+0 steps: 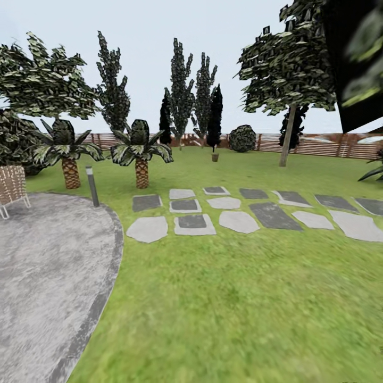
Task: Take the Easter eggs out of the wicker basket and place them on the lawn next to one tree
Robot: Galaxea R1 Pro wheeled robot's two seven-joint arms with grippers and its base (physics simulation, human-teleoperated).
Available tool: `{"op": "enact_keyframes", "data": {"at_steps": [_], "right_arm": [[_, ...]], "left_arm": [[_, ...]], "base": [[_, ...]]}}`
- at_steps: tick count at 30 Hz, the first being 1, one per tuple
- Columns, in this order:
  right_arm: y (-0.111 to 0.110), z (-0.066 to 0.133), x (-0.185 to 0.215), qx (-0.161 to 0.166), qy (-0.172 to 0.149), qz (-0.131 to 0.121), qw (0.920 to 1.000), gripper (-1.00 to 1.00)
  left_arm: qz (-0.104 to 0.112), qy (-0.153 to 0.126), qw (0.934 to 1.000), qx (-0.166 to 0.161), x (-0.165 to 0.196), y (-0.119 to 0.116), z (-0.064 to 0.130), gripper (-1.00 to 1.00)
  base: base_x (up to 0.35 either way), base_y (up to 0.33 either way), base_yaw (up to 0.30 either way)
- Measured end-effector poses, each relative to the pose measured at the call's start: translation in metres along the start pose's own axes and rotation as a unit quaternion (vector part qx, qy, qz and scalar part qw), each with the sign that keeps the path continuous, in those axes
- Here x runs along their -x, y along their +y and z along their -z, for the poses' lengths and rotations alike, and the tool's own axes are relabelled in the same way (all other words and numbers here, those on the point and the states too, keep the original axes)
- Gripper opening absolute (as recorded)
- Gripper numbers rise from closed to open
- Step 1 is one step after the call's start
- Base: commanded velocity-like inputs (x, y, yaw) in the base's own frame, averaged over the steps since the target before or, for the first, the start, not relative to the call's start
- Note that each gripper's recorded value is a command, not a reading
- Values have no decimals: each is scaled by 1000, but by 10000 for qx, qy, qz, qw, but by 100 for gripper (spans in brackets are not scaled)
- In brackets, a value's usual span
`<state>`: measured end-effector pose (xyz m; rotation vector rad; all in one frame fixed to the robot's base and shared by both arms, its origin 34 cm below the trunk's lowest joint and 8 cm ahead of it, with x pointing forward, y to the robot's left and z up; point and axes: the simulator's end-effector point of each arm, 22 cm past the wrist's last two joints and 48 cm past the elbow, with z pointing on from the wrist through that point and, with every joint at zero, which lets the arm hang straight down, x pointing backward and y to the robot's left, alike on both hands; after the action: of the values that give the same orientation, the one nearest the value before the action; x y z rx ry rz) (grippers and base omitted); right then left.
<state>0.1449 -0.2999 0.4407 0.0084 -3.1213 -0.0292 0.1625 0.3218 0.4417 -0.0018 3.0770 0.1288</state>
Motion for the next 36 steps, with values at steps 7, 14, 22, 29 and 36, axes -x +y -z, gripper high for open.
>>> {"op": "enact_keyframes", "data": {"at_steps": [7,14,22,29,36], "right_arm": [[0,0,0,0,-3,-7,10000,100],[0,0,0,0,-5,-14,10000,100],[0,0,0,1,-5,-14,10000,100],[0,0,0,1,-4,-12,10000,100],[0,0,0,1,-4,-18,10000,100]], "left_arm": [[1,0,10000,0,0,0,0,100],[1,0,10000,0,0,0,0,100],[1,0,10000,0,0,0,0,100],[1,0,10000,0,0,0,0,100],[1,0,10000,0,0,0,0,100]], "base": [[300,117,-88],[300,108,-3],[300,105,0],[300,103,0],[300,98,-8]]}}
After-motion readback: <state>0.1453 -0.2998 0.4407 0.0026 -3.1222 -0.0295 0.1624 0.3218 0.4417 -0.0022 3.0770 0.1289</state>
